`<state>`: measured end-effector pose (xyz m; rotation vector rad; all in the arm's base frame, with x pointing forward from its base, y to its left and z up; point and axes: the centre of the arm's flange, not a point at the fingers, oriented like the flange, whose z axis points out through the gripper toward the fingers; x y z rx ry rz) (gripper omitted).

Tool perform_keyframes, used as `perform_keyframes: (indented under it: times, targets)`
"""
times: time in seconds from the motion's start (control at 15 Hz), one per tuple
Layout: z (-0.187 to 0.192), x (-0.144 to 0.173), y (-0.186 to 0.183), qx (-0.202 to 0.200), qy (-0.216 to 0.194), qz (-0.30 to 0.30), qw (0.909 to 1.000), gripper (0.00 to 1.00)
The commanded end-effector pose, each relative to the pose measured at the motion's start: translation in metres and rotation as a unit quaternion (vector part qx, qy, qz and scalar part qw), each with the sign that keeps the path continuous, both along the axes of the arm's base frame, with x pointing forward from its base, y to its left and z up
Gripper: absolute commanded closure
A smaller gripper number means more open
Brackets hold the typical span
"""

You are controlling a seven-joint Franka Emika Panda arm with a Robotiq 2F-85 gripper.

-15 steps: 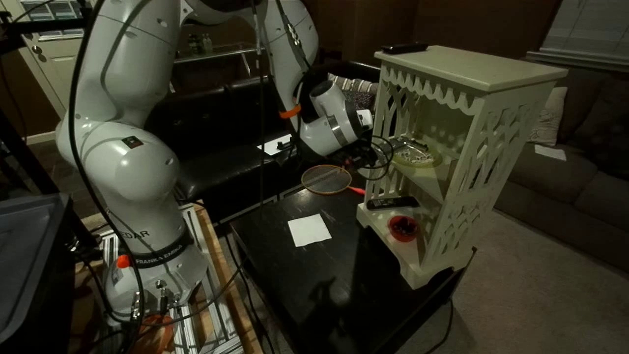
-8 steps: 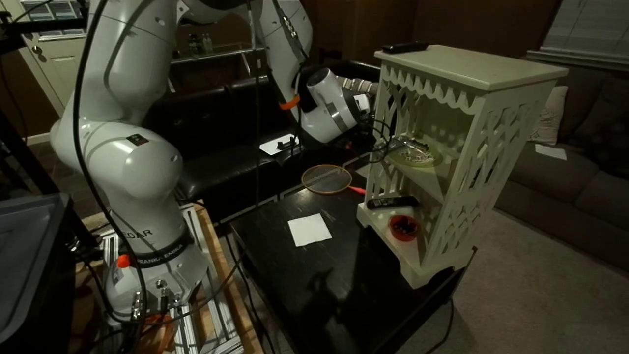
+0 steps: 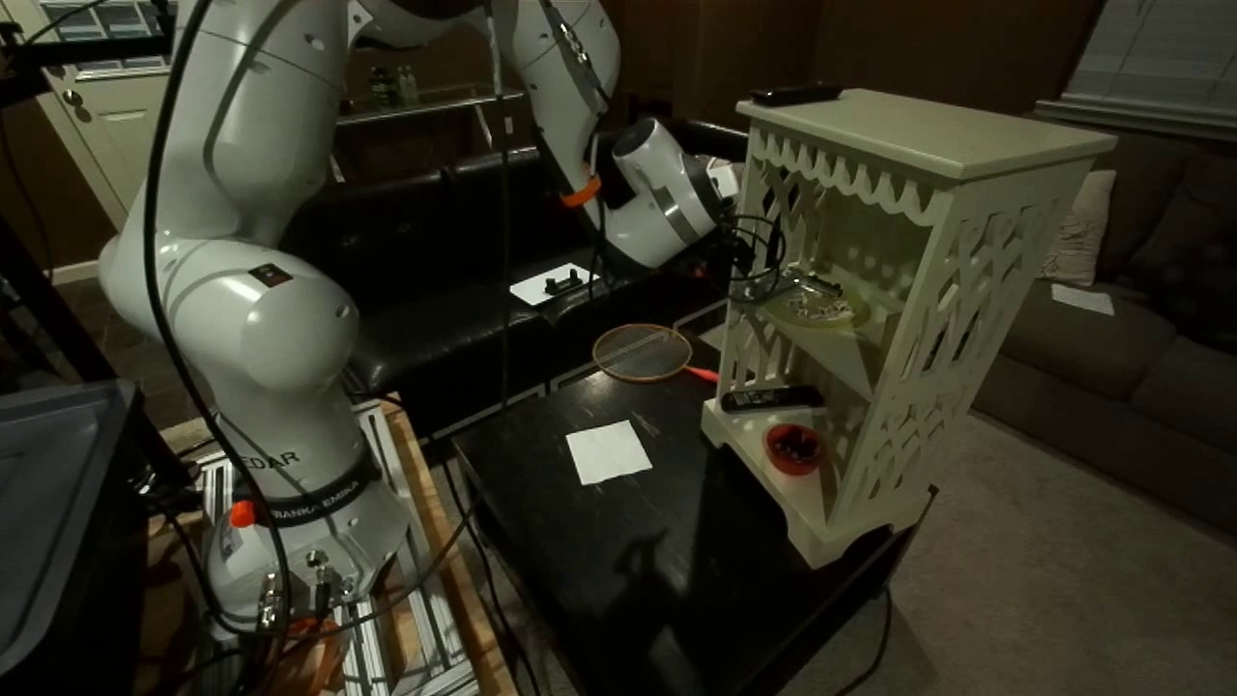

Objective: Remove the grey remote from the middle shelf and put it in the bottom shelf

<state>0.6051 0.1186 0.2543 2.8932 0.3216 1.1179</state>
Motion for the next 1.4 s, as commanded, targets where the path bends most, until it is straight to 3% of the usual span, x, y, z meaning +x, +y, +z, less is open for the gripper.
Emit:
perform_keyframes:
  times: [0.0,0.87,1.2,1.33]
  targets:
    - [-0.002,0.015,-0.006,0.007,-0.005,-0.007,0.9999,0.0]
    - [-0.022,0.047,-0.021,0.024,-0.018,0.004,0.9995,0.0]
    - [-0.027,0.055,-0.027,0.028,-0.022,0.002,0.9994,0.23]
    - [-0.028,0.058,-0.029,0.03,-0.022,0.002,0.9993,0.21]
